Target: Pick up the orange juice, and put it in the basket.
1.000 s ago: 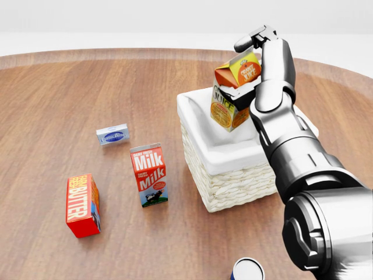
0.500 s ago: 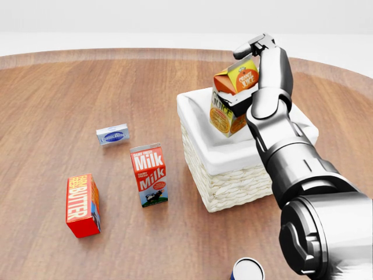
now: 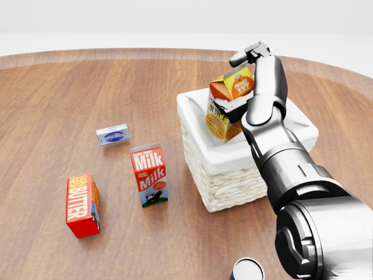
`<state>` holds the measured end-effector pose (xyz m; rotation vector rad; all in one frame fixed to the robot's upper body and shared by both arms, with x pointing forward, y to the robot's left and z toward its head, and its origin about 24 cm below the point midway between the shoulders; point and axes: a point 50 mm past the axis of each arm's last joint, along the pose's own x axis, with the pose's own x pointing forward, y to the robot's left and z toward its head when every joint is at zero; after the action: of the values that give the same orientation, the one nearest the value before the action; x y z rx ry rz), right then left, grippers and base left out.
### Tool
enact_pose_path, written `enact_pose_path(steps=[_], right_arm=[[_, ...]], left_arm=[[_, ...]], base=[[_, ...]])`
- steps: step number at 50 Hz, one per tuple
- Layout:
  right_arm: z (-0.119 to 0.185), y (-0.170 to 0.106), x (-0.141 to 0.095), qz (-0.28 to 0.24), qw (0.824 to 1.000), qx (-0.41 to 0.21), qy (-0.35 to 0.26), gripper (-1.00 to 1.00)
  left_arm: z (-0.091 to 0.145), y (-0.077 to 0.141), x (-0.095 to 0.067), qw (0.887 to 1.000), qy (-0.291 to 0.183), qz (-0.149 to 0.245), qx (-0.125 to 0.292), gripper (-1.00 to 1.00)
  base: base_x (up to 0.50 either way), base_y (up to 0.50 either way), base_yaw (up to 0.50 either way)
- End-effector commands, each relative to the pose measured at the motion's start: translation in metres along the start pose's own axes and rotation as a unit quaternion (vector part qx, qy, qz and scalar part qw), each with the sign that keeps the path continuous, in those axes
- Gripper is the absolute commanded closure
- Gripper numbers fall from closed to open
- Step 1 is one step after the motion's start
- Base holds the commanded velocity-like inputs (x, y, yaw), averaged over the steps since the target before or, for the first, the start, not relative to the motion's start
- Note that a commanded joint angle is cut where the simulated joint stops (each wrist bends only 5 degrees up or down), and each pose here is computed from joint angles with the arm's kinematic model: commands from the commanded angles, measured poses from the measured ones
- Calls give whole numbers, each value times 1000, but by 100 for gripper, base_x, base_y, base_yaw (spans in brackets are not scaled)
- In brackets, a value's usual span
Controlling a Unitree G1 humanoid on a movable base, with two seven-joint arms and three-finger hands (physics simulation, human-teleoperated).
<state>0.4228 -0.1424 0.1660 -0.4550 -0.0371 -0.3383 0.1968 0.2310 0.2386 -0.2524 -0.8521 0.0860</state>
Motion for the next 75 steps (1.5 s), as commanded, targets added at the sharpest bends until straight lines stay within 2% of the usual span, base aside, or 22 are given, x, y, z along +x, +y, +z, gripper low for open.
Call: enact_pose_path(steps=[1,27,75], right_arm=[[3,0,0,-10,1000,-6,-9,100],[-5,4,-4,-25,1000,-9,0,100],[-22,16,-13,-8,1000,-22,17,100]], left_arm=[[1,0,0,1000,-1,0,0,-100],[0,0,0,1000,0,0,-1,-100],[0,0,1,1000,0,1,-2,-100]], base=[[0,0,0],[0,0,0],[0,0,0]])
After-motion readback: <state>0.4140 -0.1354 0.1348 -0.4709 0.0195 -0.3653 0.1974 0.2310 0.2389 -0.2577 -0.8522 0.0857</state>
